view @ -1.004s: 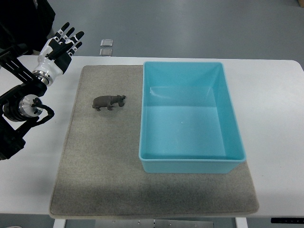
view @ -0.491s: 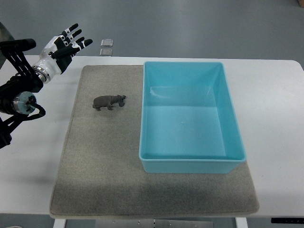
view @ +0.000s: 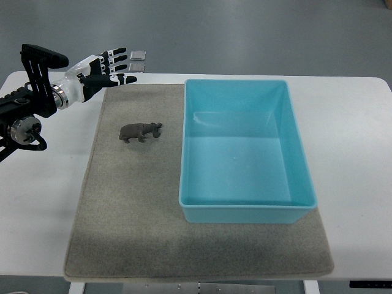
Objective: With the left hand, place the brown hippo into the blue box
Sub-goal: 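Raise and extend the open left hand toward the brown hippo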
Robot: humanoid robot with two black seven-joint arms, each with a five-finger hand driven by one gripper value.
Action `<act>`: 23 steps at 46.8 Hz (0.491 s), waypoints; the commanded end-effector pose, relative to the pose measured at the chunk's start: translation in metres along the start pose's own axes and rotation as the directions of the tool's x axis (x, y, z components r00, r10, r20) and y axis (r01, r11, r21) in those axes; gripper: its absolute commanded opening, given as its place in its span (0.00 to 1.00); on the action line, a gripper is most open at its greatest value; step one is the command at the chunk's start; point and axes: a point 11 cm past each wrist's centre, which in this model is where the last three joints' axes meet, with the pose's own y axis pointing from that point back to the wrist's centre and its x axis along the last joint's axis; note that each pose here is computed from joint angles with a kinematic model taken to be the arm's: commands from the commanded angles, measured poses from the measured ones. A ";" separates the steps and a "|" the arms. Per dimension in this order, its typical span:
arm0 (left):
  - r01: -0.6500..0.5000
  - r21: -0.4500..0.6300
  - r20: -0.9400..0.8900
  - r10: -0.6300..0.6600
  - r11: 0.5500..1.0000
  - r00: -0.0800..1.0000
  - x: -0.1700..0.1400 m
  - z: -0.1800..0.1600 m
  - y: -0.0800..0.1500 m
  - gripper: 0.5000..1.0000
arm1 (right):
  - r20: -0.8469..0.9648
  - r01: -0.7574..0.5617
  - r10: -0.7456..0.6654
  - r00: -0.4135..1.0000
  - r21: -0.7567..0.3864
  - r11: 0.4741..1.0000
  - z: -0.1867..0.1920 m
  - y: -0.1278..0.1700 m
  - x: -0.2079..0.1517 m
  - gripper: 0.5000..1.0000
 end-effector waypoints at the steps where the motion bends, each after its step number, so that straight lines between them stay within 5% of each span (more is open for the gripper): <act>1: 0.012 0.020 0.032 -0.013 1.000 0.999 -0.001 0.000 -0.001 1.00 | 0.000 0.000 0.000 1.000 -0.002 1.000 0.001 0.000 0.000 0.87; 23: 0.152 0.122 0.302 -0.182 0.981 0.936 -0.030 -0.005 0.001 0.97 | 0.000 0.000 0.000 1.000 0.000 1.000 0.000 0.000 0.000 0.87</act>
